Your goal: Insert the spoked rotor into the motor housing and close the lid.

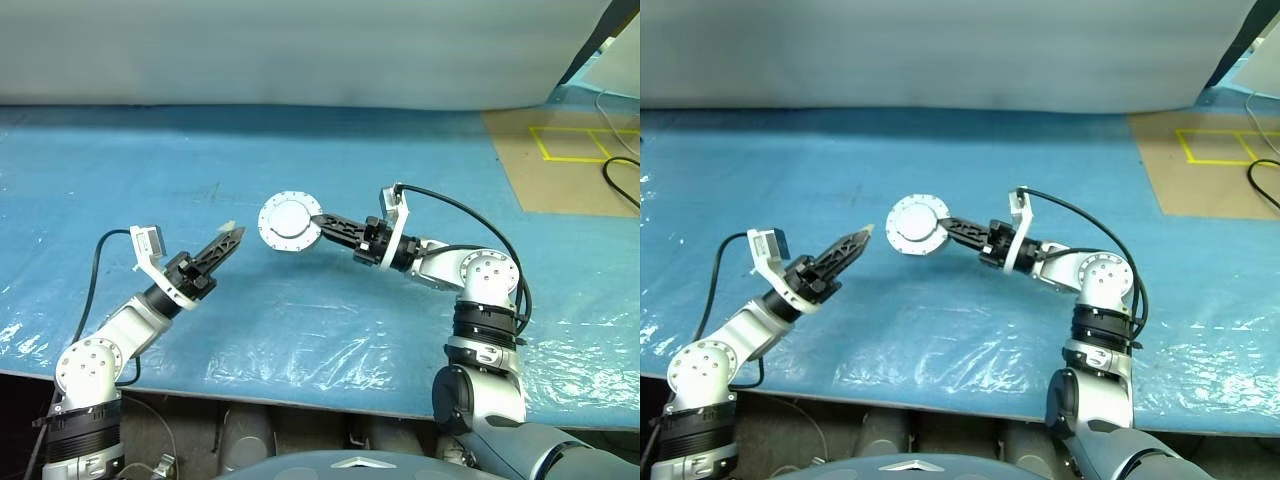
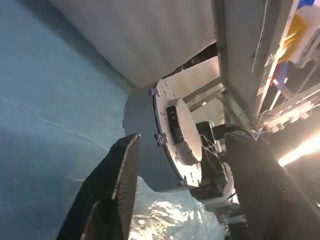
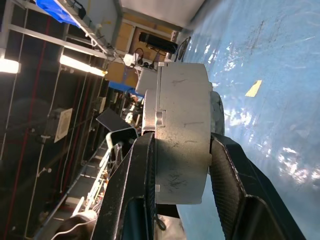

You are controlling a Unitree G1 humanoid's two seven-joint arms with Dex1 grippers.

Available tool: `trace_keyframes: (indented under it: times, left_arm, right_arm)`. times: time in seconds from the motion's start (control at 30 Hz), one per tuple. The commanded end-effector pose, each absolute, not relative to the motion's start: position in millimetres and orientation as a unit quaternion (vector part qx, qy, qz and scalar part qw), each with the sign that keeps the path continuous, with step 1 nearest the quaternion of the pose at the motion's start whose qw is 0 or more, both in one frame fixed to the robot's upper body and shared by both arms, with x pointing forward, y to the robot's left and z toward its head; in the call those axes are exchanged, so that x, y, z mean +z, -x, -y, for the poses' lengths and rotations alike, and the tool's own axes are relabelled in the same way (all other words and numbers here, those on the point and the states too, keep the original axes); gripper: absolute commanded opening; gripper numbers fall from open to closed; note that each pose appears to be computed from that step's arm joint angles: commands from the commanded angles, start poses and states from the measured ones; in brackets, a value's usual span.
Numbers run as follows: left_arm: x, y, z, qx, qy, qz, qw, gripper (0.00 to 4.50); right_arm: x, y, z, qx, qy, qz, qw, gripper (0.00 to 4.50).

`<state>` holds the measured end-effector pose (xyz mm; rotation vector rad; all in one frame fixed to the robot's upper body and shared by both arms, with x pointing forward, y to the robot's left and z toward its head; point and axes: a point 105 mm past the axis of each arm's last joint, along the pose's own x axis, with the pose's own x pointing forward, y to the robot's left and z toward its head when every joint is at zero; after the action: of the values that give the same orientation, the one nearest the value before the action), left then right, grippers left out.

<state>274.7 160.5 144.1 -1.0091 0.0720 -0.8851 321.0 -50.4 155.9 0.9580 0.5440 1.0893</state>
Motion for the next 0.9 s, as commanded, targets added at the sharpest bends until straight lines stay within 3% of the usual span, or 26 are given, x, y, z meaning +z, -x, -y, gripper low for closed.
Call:
trace_keyframes:
  times: [0.03, 0.1, 0.27, 0.63, 0.9]
  left_arm:
    - [156.5, -268.0, -153.2, -0.443, 0.494, -0.025, 0.747, 3.79]
    - [154.2, -267.7, -150.9, -0.445, 0.506, -0.032, 0.739, 4.48]
    - [150.2, -273.1, -145.9, -0.444, 0.534, -0.042, 0.718, 4.48]
    - [186.5, -286.0, -103.1, -0.518, 0.536, -0.014, 0.666, 4.48]
    - [182.9, -322.7, -92.6, -0.475, 0.528, 0.001, 0.704, 4.48]
  right_arm:
    - [196.1, -316.7, 47.3, 0.542, -0.437, -0.185, 0.694, 1.18]
    - [201.9, -316.4, 46.1, 0.548, -0.439, -0.179, 0.690, 1.18]
    - [208.7, -314.2, 44.0, 0.558, -0.439, -0.178, 0.682, 1.18]
    - [203.3, -312.0, 41.7, 0.554, -0.431, -0.195, 0.685, 1.18]
    - [202.8, -311.7, 39.7, 0.555, -0.426, -0.198, 0.686, 1.18]
